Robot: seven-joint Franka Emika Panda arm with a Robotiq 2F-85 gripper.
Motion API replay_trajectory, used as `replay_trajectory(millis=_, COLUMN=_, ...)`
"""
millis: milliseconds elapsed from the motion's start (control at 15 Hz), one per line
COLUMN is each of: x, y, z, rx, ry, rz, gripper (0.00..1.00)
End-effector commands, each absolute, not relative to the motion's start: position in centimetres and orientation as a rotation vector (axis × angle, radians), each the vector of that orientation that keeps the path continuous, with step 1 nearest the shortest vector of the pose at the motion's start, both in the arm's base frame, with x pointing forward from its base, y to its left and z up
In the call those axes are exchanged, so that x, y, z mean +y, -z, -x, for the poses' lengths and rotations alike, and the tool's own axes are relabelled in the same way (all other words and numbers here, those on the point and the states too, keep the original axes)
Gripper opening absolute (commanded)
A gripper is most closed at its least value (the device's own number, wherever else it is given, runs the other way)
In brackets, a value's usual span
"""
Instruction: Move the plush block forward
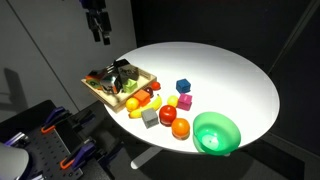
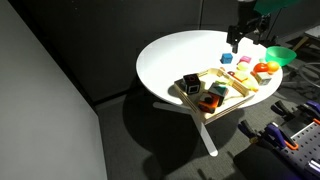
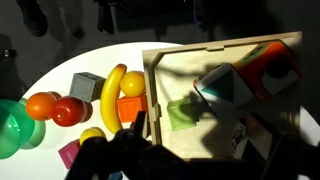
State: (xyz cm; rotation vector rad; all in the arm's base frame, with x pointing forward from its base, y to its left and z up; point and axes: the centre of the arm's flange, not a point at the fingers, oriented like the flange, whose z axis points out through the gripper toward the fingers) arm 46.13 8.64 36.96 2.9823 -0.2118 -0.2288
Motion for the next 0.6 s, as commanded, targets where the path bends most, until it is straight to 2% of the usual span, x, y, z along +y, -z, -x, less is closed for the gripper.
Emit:
replay_trajectory(millis=0, x=7.8, y=-40.1, z=-45.1, rx=-0.192, ry=0.177, rz=-3.054, gripper=1.0)
replay_trajectory(millis=533, x=7.7, y=-43.3, z=-44.7, rx=-0.071, ry=0.017, rz=-3.182, gripper=1.0)
